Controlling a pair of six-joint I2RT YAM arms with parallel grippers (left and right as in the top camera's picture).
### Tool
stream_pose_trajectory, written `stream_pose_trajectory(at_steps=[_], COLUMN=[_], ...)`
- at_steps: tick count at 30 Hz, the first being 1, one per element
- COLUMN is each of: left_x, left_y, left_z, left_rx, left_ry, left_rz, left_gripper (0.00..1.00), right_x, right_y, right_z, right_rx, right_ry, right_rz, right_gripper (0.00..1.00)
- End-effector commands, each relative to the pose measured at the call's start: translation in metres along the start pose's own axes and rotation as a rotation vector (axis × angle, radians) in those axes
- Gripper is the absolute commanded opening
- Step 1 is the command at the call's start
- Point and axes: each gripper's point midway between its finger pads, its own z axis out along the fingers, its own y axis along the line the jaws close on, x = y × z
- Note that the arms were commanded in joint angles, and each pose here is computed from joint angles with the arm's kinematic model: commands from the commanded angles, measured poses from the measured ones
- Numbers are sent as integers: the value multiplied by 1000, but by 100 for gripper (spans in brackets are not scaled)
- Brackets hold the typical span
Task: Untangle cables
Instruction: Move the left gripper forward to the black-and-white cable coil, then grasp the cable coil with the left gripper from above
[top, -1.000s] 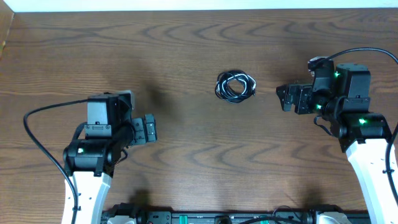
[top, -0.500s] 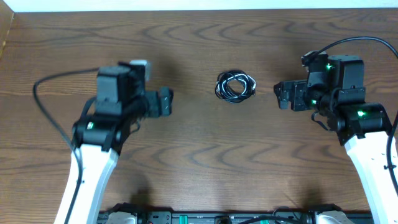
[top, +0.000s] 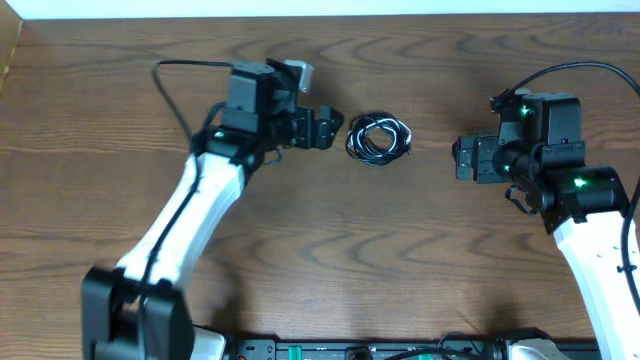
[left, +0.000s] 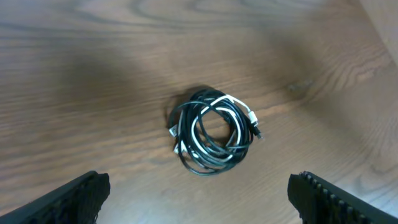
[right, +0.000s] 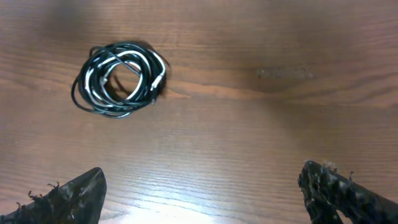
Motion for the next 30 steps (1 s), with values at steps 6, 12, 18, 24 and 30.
stream_pose_trajectory(at_steps=[6, 12, 18, 24, 30], left_x=[31, 30, 29, 58, 85], left_y=[9, 8, 6, 0, 8], left_z=[66, 91, 112, 134, 138], left_rx=[-93, -166, -247, -240, -269], left_ry=[79, 31, -38, 28, 121], left_rz=[31, 80, 39, 43, 38], left_gripper=[97, 97, 96, 96, 72], right_x=[-4, -1, 5, 9, 9], right_y=[-1, 4, 7, 6, 6], right_z=[-3, -3, -3, -3, -3], right_rx=[16, -9, -28, -26, -26], right_ry=[-9, 7, 31, 48, 49], right_rz=[26, 32, 33, 34, 34], right_gripper=[97, 97, 96, 96, 96])
